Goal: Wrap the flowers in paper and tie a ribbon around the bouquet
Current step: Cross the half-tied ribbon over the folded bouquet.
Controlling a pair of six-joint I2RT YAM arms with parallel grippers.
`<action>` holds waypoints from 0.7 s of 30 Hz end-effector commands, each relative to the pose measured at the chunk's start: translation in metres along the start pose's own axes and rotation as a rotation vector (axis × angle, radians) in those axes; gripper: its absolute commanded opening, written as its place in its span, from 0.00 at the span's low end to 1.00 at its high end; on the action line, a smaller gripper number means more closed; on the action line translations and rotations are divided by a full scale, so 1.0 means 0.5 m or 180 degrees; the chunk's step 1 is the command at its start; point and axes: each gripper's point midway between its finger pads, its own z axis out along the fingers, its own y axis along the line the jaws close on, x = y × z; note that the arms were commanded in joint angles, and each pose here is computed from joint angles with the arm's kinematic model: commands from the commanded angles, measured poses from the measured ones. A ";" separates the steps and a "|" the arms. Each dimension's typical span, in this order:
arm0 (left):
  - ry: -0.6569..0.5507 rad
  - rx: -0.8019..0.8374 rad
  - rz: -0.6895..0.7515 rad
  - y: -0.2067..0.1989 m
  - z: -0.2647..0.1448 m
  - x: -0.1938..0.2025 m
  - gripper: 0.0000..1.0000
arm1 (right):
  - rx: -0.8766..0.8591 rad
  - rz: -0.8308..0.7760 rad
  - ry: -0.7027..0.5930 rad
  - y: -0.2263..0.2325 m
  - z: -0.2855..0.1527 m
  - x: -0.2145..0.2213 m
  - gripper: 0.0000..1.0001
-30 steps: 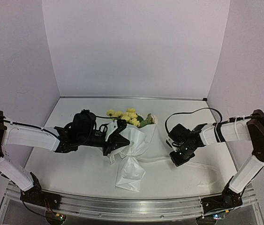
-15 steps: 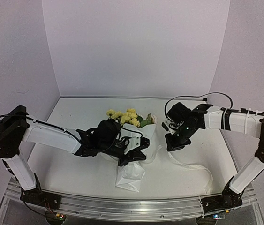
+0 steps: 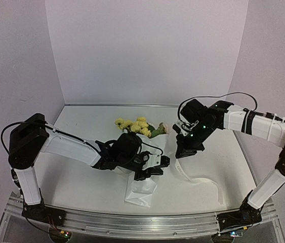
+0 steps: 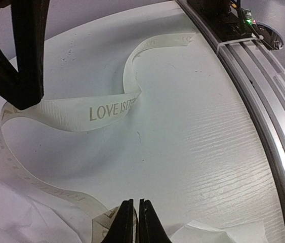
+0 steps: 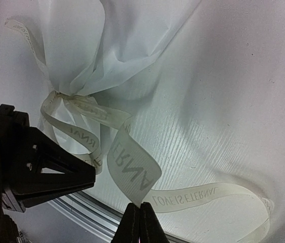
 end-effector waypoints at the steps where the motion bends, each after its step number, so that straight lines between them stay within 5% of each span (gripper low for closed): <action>1: -0.0203 -0.0194 0.0322 0.039 0.005 -0.057 0.08 | -0.0031 0.0038 -0.0040 0.016 -0.030 -0.016 0.00; 11: -0.0292 -0.0066 0.0036 0.018 0.030 -0.035 0.24 | -0.0066 0.0076 0.0002 0.025 -0.032 -0.021 0.00; 21: -0.0752 -0.0547 -0.0372 0.070 -0.075 -0.148 0.47 | -0.0026 0.0089 0.0050 0.019 -0.024 -0.015 0.00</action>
